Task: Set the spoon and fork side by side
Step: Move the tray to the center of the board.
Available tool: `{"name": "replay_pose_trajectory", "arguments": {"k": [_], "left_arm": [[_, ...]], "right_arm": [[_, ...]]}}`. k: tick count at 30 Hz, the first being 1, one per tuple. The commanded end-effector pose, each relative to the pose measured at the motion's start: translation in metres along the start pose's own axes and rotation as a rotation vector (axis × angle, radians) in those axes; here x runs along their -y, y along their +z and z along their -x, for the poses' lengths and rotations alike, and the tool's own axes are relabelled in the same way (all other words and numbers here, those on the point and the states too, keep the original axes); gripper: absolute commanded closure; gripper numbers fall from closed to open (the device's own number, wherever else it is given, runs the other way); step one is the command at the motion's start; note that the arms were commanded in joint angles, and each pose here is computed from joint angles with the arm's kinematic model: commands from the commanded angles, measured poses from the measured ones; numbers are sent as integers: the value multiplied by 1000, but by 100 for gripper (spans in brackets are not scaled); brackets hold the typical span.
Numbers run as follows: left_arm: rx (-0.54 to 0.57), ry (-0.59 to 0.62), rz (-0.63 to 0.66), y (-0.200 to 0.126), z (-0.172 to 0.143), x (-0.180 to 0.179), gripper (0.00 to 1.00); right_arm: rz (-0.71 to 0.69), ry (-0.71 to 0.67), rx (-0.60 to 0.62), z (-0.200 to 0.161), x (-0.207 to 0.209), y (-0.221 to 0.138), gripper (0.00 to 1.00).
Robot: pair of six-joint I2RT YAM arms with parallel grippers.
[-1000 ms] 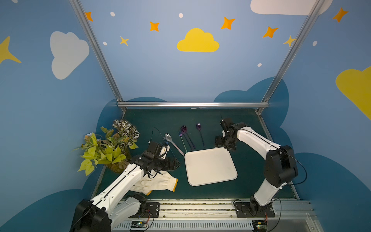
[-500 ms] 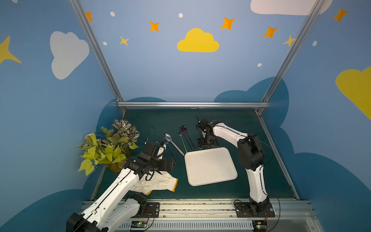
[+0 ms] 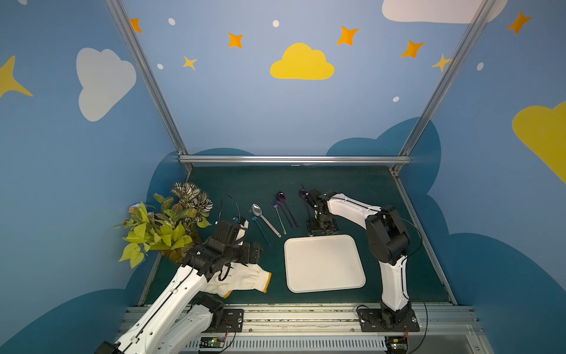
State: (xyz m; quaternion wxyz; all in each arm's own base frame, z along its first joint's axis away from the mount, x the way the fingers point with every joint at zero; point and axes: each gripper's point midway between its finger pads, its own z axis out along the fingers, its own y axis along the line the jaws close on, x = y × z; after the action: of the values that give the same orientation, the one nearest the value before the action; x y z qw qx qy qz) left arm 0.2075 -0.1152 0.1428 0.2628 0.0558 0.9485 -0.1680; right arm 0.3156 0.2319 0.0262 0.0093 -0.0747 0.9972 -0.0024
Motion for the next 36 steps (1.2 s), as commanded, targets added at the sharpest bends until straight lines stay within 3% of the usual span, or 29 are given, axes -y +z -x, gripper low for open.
{"name": "replay_pose_trajectory", "arguments": {"k": [1,9,15,19,22,28,36], "left_arm": [[-7,-22,33,1,-2,-7,0],[-34,-218,91,17,4,-12,0],[-59,-244,147,32,18,-15,4],[-32,-206,201,25,30,-21,2],[-20,-148,215,17,27,-24,0],[54,-116,188,1,8,-31,0],[179,-103,117,-17,2,-28,0]], "right_arm": [[-2,1,66,5,1,-23,14],[-22,-94,225,16,12,-88,16],[-6,-185,307,22,-3,-129,27],[-27,-295,385,38,-37,-151,32],[-13,-368,399,50,-75,-149,36],[91,-377,390,83,-130,-125,57],[79,-361,365,113,-142,-73,66]]}}
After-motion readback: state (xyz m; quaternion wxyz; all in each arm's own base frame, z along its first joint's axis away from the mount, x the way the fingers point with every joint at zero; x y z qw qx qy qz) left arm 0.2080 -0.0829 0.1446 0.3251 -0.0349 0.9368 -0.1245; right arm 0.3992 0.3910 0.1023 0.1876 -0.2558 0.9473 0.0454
